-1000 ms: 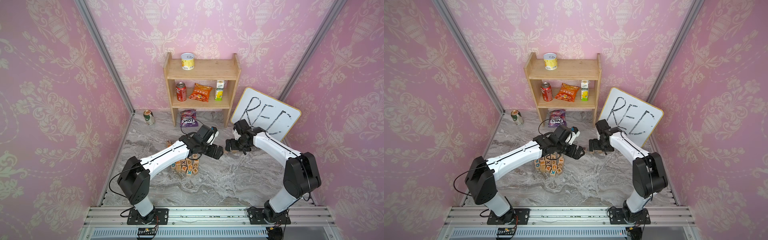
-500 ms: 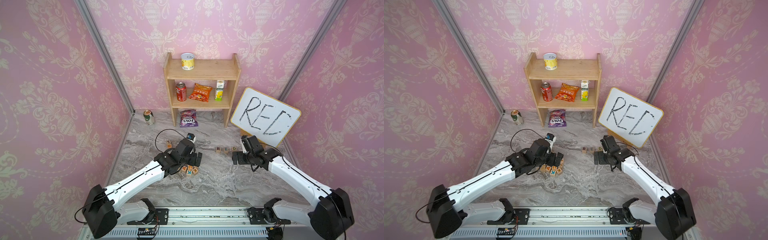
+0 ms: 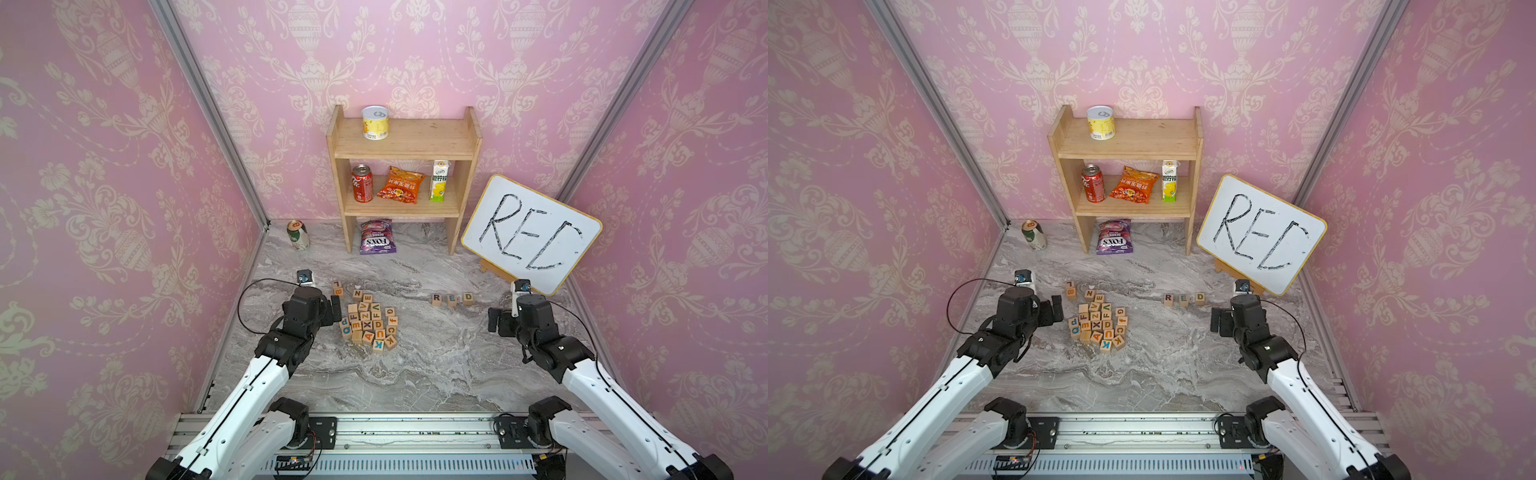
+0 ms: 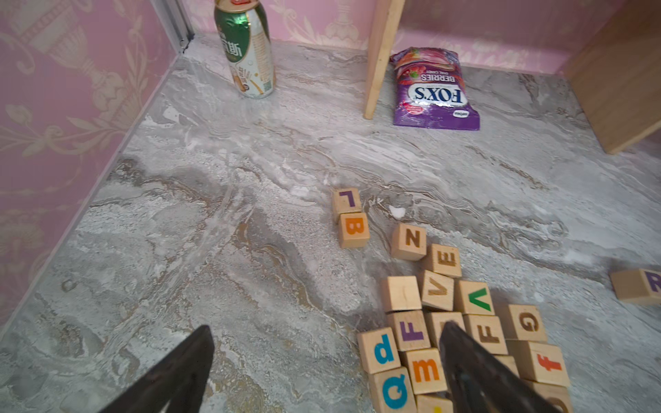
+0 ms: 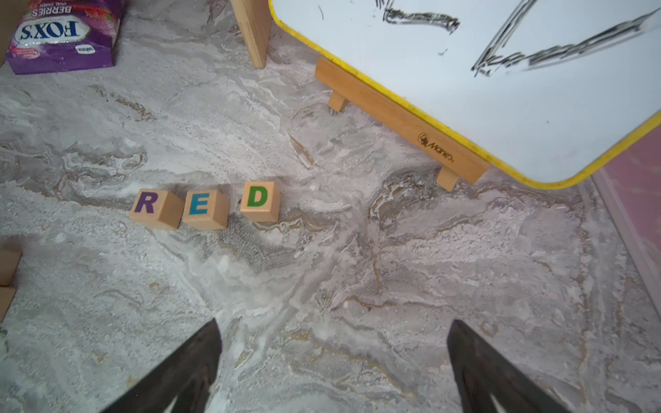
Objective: Assemble the uppercase word "red" with letter blocks
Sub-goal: Reset both arms
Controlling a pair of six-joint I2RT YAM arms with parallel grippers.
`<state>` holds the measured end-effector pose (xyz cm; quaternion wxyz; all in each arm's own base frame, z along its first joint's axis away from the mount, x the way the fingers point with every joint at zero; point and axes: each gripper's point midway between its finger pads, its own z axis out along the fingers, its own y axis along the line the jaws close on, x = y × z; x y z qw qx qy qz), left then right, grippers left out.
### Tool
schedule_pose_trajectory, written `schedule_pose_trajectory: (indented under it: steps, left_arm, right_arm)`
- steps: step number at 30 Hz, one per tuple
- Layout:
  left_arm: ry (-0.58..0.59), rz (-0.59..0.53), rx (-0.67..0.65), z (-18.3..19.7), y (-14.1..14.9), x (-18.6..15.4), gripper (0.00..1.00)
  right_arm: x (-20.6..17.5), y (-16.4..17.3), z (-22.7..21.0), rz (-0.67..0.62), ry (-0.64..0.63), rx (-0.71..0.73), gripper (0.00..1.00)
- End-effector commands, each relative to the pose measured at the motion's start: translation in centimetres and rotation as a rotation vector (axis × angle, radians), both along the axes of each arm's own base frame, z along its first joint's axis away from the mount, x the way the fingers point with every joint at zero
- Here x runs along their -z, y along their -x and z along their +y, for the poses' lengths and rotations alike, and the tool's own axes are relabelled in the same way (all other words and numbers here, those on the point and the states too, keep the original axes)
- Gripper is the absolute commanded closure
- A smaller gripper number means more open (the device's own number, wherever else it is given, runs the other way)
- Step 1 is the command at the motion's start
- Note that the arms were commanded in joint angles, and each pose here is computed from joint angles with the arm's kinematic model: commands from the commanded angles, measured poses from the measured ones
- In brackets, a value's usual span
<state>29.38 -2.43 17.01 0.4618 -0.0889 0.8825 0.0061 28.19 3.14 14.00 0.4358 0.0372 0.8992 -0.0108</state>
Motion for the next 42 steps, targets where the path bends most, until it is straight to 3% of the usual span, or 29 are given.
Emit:
schedule_pose_trajectory:
  steps: [1,8,11,26,36,38,40,42]
  left_arm:
    - [-0.011,-0.033,-0.041,1.8,-0.9,0.4,0.01]
    - [0.023,-0.135,-0.109,4.9,-3.0,1.4,0.01]
    - [0.041,-0.130,-0.136,6.1,-3.9,2.4,0.01]
    - [-0.096,-0.205,-0.143,8.7,-9.8,6.9,0.01]
    - [-0.087,-0.269,0.035,5.7,-10.3,9.2,0.01]
    - [-0.085,-0.219,0.039,5.5,-10.1,9.7,0.01]
    - [-0.105,-0.252,0.035,5.4,-10.2,9.4,0.01]
    - [-0.107,-0.238,0.037,5.3,-10.0,9.5,0.01]
  right_arm:
    - [-0.9,-1.8,-0.7,-0.069,0.026,0.001,0.00]
    - [-0.5,-5.2,-2.6,-0.116,0.001,0.052,0.00]
    - [0.2,-6.6,-3.5,-0.133,0.008,0.074,0.00]
    - [3.1,-11.1,-5.6,-0.213,0.049,0.121,0.00]
    - [4.0,-11.4,-3.9,-0.248,0.049,0.038,0.00]
    - [4.3,-11.2,-3.4,-0.256,0.035,-0.003,0.00]
    - [4.5,-10.9,-2.9,-0.317,0.034,-0.030,0.00]
    - [4.7,-11.0,-3.0,-0.281,0.035,-0.026,0.00]
